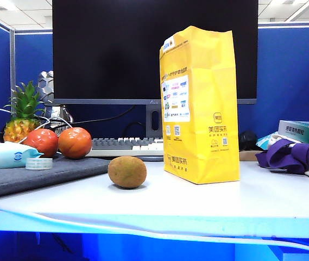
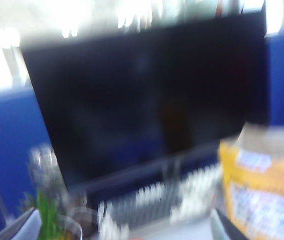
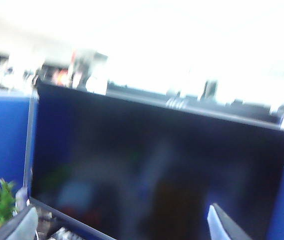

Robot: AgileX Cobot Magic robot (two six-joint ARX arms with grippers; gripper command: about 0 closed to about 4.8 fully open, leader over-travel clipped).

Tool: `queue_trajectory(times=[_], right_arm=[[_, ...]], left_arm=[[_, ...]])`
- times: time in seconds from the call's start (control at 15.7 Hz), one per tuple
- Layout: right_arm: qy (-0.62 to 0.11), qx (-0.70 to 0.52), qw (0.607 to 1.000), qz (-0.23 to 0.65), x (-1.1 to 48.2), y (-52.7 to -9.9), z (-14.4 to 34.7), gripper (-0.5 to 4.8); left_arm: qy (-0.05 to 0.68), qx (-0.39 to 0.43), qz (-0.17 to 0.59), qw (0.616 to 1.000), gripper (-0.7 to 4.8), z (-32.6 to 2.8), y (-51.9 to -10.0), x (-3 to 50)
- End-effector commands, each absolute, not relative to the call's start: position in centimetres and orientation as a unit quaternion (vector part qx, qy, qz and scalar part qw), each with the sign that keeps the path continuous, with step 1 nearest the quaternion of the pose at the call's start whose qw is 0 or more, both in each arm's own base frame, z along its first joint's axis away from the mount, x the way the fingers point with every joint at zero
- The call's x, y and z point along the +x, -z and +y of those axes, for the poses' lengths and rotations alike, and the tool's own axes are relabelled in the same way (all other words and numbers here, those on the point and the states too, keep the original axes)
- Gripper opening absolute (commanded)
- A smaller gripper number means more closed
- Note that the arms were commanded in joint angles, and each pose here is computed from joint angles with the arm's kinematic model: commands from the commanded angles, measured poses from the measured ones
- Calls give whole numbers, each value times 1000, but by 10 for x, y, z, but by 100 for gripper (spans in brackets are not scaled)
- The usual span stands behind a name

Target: Pick up the kiwifruit and throw it into the yellow paper bag.

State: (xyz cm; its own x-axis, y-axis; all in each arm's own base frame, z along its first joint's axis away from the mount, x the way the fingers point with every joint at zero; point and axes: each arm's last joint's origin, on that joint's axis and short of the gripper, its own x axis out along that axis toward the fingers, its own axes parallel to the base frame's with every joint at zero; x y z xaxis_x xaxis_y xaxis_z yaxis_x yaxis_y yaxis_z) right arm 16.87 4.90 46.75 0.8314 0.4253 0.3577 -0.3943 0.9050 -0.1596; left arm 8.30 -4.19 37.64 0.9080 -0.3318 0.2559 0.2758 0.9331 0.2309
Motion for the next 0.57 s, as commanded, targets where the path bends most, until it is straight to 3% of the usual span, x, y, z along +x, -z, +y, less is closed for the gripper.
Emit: queue_trajectory(times=[0.06,0.32,0.57], right_arm=[[-207,-34,952,-222,123,-431,37,479],[-180,-13,971,-159,108,-334,31,479],[-192,100,975,-52,119,-228,34,479]], left_arm=[[152,71,-204,964,479,-25,-356,52],[128,21,-152,980,479,-25,-290,57],[129,-12,-68,989,479,-35,-240,77]])
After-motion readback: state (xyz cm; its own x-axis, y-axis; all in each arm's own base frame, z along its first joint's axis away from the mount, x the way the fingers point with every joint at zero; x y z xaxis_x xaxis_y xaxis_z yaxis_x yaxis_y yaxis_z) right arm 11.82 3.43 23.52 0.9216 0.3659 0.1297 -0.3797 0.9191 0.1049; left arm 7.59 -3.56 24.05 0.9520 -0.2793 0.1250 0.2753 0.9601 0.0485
